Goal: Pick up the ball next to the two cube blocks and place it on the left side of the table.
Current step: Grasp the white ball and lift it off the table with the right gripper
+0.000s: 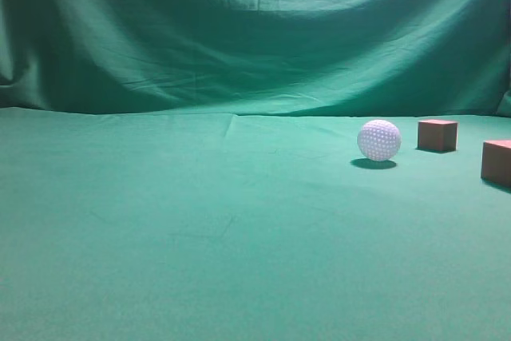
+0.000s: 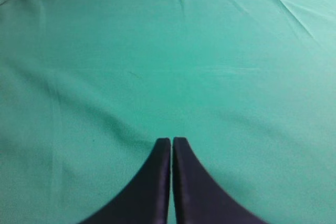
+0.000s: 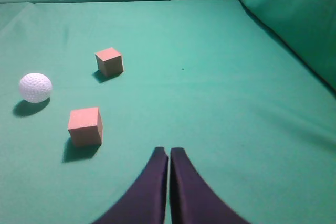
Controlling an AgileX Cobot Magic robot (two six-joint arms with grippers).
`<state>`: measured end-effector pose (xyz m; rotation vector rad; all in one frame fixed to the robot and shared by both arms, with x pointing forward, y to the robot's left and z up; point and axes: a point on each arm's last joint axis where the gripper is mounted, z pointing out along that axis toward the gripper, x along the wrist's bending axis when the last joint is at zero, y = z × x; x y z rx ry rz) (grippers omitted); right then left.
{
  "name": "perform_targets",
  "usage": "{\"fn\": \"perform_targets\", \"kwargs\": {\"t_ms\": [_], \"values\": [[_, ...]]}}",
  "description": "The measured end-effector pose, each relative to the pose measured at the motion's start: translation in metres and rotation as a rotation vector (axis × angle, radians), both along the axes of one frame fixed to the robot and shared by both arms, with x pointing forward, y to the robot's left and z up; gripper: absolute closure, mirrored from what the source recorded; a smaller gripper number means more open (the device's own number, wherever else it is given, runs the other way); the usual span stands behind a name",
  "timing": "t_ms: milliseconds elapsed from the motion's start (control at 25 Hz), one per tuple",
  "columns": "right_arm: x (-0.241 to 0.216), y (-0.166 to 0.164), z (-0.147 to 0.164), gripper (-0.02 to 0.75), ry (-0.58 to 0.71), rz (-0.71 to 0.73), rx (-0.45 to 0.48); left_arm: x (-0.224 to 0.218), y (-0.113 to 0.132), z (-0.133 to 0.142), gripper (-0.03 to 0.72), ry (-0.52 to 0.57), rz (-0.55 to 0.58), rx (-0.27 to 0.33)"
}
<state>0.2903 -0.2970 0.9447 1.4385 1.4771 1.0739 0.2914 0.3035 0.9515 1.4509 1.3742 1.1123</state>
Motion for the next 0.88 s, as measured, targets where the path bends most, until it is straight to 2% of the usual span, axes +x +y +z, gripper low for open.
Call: {"fn": "perform_targets", "kwargs": {"t_ms": [880], "values": [[0.0001,-0.0001,0.0003,0.738,-0.004,0.004,-0.015,0.0000,0.0000,0.0000,0.688,0.000,0.000,0.000]]}}
